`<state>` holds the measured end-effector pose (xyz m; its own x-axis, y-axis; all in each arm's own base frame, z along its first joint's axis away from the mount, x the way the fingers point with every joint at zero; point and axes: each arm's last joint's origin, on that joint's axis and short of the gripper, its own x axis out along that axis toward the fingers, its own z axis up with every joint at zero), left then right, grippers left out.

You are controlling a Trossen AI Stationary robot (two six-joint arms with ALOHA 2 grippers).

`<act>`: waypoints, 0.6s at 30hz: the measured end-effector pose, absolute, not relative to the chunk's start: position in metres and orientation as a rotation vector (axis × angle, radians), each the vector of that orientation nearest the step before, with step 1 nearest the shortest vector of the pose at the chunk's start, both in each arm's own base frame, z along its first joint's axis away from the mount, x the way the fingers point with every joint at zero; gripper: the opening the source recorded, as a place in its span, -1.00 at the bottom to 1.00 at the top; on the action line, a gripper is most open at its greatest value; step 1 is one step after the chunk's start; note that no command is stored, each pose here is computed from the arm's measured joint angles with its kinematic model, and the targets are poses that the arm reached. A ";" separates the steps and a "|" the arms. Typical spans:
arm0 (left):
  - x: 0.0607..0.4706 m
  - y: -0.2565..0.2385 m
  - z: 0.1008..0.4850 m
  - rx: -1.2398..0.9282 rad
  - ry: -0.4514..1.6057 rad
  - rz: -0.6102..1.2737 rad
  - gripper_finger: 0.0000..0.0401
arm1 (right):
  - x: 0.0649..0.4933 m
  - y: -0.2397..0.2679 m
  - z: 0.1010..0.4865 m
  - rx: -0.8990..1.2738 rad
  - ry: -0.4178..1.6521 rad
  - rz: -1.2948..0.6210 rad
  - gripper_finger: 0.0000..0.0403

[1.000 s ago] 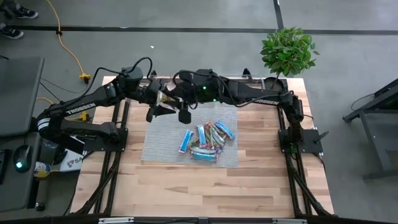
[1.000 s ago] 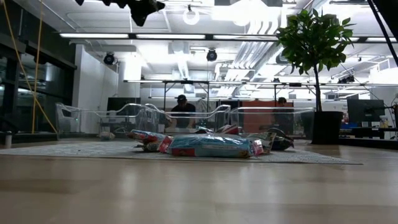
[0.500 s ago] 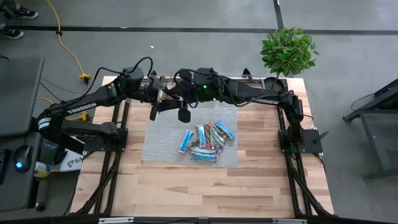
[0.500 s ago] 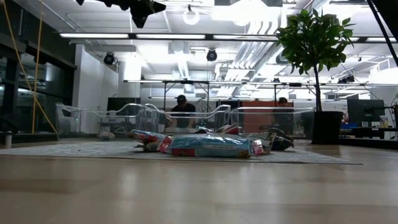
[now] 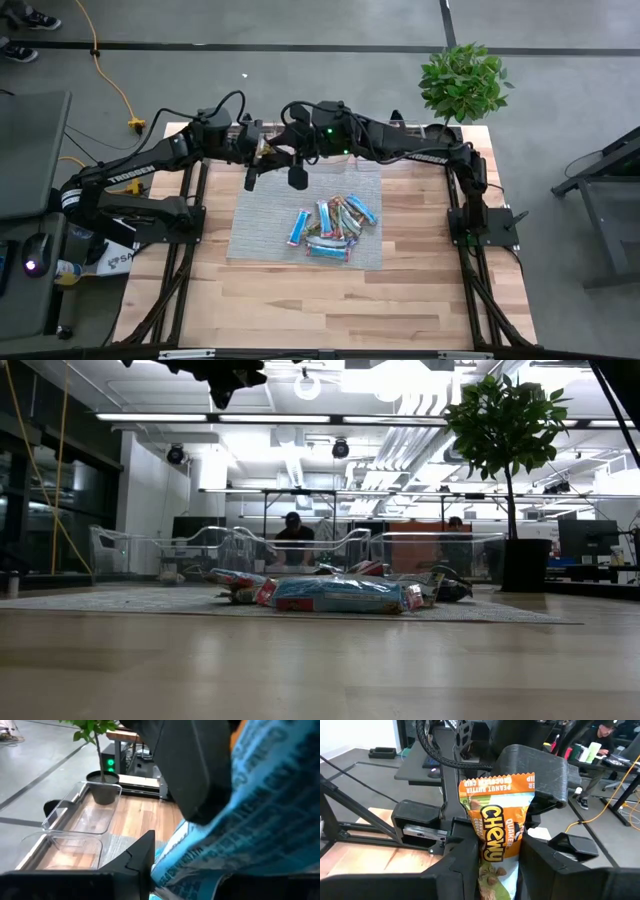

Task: Pick and place Granola Bars by type
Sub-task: Put the yellow granola bar into the left transparent bin

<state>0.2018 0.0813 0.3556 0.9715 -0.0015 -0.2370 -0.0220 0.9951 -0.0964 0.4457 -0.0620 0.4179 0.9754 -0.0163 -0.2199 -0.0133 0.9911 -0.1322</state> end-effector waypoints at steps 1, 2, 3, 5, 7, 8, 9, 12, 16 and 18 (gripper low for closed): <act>0.202 0.082 0.356 -0.103 0.240 0.019 -0.42 | 0.445 -0.062 0.418 -0.133 0.227 -0.002 -0.39; 0.202 0.082 0.356 -0.105 0.240 0.026 -0.42 | 0.444 -0.063 0.420 -0.135 0.222 -0.004 -0.37; 0.202 0.082 0.356 -0.105 0.240 0.030 -0.42 | 0.441 -0.063 0.423 -0.134 0.218 -0.004 -0.35; 0.202 0.082 0.355 -0.105 0.241 0.038 -0.42 | 0.435 -0.063 0.430 -0.137 0.201 -0.005 -0.29; 0.202 0.082 0.355 -0.105 0.242 0.045 -0.42 | 0.425 -0.064 0.440 -0.142 0.189 -0.016 -0.21; 0.202 0.083 0.355 -0.104 0.242 0.052 -0.42 | 0.420 -0.065 0.445 -0.148 0.187 -0.030 -0.16; 0.202 0.083 0.355 -0.102 0.242 0.063 -0.42 | 0.415 -0.066 0.449 -0.153 0.196 -0.049 -0.12; 0.201 0.085 0.355 -0.091 0.247 0.148 -0.42 | 0.392 -0.071 0.458 -0.158 0.272 -0.142 -0.02; 0.196 0.098 0.354 -0.079 0.270 0.426 -0.42 | 0.361 -0.077 0.462 -0.116 0.433 -0.244 0.05; 0.192 0.109 0.350 -0.100 0.296 0.579 -0.42 | 0.350 -0.076 0.459 -0.070 0.512 -0.256 0.06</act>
<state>0.1923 0.1090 0.3499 0.7959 0.5240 -0.3032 -0.5526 0.8334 -0.0105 0.3503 -0.0761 0.4591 0.8403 -0.2598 -0.4757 0.2250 0.9657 -0.1299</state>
